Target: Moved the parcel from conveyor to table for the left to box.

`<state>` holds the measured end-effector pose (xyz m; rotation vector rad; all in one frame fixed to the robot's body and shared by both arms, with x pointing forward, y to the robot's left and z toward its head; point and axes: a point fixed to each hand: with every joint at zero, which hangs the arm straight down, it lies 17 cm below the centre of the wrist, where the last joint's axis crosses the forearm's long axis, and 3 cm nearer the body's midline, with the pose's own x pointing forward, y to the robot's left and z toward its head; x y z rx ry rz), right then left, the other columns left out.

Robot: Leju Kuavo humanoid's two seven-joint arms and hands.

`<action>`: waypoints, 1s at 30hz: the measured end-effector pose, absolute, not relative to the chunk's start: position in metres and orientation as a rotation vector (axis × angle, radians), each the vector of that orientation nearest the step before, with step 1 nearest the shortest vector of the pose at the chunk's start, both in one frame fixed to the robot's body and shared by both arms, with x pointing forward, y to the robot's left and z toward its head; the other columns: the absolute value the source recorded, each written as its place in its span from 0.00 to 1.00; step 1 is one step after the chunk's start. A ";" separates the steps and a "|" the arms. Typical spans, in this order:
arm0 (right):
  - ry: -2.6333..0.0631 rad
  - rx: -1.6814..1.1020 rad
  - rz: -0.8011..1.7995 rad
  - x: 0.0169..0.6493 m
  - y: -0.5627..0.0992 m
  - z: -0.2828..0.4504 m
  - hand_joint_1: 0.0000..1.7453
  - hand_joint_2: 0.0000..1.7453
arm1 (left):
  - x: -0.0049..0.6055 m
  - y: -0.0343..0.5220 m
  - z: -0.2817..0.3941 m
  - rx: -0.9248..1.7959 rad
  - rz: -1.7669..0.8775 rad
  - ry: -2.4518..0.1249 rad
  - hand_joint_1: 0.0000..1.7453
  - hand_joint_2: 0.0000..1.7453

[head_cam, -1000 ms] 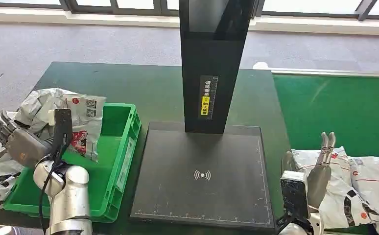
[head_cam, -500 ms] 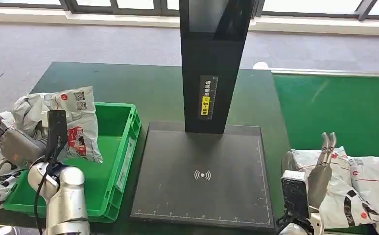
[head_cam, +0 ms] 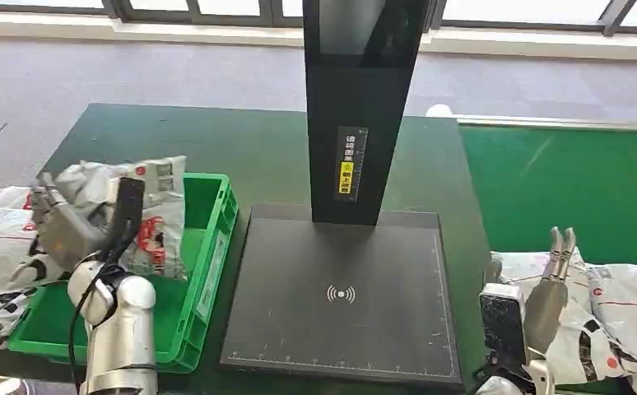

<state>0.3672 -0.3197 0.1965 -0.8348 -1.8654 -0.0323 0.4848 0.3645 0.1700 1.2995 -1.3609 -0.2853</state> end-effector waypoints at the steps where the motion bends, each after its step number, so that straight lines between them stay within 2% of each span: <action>1: -1.865 -0.835 -0.024 0.367 -0.320 0.197 0.00 1.00 | 0.491 0.354 0.160 1.257 -0.329 -1.350 0.00 1.00; 7: -1.847 -0.843 0.000 0.368 -0.322 0.194 0.00 1.00 | 0.503 0.329 0.143 1.172 -0.420 -1.347 0.00 1.00; 25: -1.834 -0.857 0.007 0.367 -0.324 0.194 0.00 1.00 | 0.498 0.342 0.145 1.219 -0.409 -1.327 0.00 1.00; 27: -1.834 -0.857 0.007 0.367 -0.324 0.194 0.00 1.00 | 0.495 0.345 0.152 1.237 -0.365 -1.358 0.00 1.00; 30: -1.831 -0.877 0.010 0.366 -0.325 0.194 0.00 1.00 | 0.478 0.357 0.190 1.267 -0.156 -1.544 0.00 1.00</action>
